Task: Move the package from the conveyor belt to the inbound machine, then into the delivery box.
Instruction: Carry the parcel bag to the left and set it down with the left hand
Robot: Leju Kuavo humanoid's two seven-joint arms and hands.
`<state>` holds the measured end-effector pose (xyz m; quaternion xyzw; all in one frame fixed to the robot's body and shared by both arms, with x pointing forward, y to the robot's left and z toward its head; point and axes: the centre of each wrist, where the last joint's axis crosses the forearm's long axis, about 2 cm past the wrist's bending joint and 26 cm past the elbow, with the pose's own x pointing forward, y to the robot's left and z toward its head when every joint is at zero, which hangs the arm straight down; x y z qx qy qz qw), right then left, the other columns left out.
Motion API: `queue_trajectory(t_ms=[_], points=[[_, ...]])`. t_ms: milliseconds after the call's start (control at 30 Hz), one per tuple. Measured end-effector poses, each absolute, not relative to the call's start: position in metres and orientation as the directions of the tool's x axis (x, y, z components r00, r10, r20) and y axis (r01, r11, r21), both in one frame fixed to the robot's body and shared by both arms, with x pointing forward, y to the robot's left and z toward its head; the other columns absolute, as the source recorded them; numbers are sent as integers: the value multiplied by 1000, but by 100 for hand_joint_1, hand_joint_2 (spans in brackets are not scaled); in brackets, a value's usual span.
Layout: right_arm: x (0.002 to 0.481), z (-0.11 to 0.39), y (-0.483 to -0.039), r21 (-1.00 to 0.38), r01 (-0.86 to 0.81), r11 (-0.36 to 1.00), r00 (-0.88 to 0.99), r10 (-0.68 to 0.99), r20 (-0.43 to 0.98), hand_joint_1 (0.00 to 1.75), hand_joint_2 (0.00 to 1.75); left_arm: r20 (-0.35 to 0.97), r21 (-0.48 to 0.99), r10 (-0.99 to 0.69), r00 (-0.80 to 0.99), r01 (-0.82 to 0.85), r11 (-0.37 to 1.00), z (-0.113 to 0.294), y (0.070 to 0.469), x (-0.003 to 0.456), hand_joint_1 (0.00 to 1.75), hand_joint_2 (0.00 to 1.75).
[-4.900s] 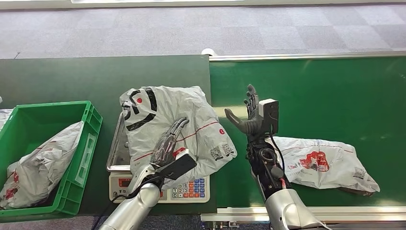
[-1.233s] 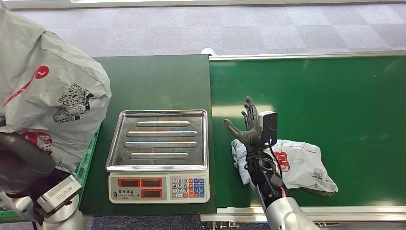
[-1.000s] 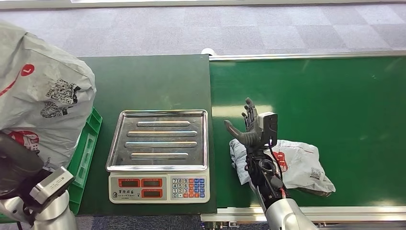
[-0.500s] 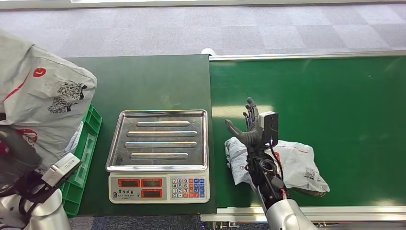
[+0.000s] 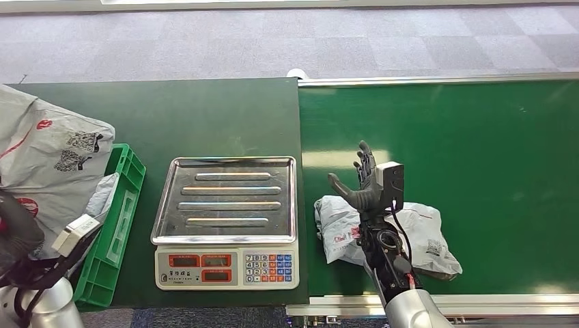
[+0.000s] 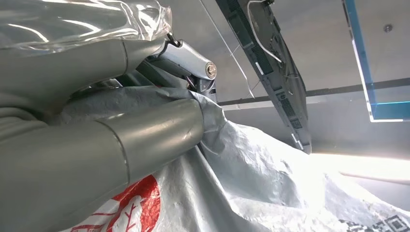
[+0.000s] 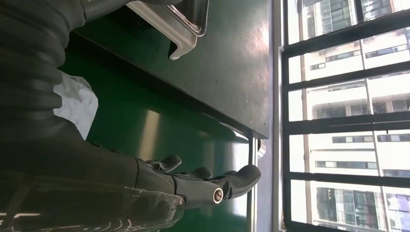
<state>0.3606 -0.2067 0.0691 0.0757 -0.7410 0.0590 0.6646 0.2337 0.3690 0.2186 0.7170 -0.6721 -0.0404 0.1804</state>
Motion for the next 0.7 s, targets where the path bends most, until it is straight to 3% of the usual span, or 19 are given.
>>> queue_trajectory(t_ms=[600, 700], points=[[355, 65, -216, 11, -177, 984, -95, -28, 995, 0, 175, 231, 478, -965, 121, -878, 4, 175, 369, 241, 174, 0], [354, 64, -218, 12, -174, 985, -93, -29, 995, 0, 175, 244, 513, -962, 123, -858, 20, 166, 365, 244, 167, 0]])
